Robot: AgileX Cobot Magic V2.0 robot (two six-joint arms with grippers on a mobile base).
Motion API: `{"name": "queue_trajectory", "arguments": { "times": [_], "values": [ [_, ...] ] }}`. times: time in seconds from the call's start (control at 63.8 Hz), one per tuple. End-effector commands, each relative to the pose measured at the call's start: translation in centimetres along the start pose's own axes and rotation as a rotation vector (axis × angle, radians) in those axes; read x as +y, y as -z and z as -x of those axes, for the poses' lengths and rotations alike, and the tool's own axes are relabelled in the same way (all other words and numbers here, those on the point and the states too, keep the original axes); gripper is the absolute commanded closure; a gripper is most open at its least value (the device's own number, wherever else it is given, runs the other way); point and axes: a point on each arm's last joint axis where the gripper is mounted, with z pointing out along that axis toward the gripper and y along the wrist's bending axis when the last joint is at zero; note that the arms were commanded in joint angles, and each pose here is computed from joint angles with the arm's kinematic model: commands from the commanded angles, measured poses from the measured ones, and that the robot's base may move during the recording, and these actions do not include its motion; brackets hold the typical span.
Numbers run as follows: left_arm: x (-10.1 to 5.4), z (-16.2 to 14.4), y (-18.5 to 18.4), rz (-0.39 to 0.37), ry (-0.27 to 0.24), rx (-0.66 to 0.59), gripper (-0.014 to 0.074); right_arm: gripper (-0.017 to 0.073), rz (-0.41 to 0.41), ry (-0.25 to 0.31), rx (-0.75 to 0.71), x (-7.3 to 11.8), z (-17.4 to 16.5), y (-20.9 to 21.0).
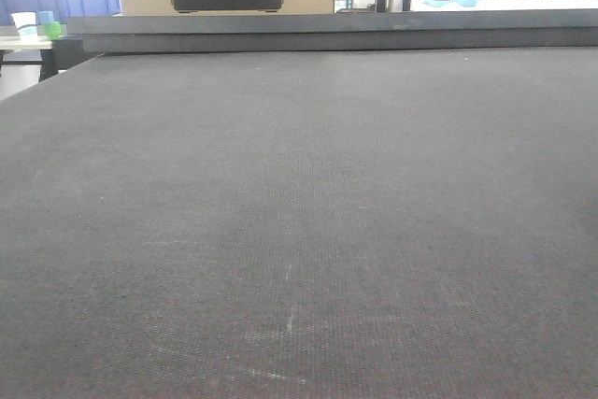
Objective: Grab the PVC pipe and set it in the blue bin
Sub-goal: 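Lift both held clamps up off the table, then drive the base back and turn away from the table holding both clamps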
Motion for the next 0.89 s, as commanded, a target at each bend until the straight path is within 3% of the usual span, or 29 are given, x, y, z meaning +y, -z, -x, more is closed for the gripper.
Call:
{"name": "queue_trajectory", "arguments": {
  "times": [0.0,0.877],
  "values": [
    [-0.08,0.28,0.23,-0.01,0.004,-0.029,0.0704,0.0728,-0.004,0.073,-0.041,-0.03,0.35,0.29],
    [-0.08,0.28,0.23,-0.01,0.004,-0.03,0.0704,0.0721,-0.01,0.088,-0.012,-0.09,0.07,0.4]
  ]
}}
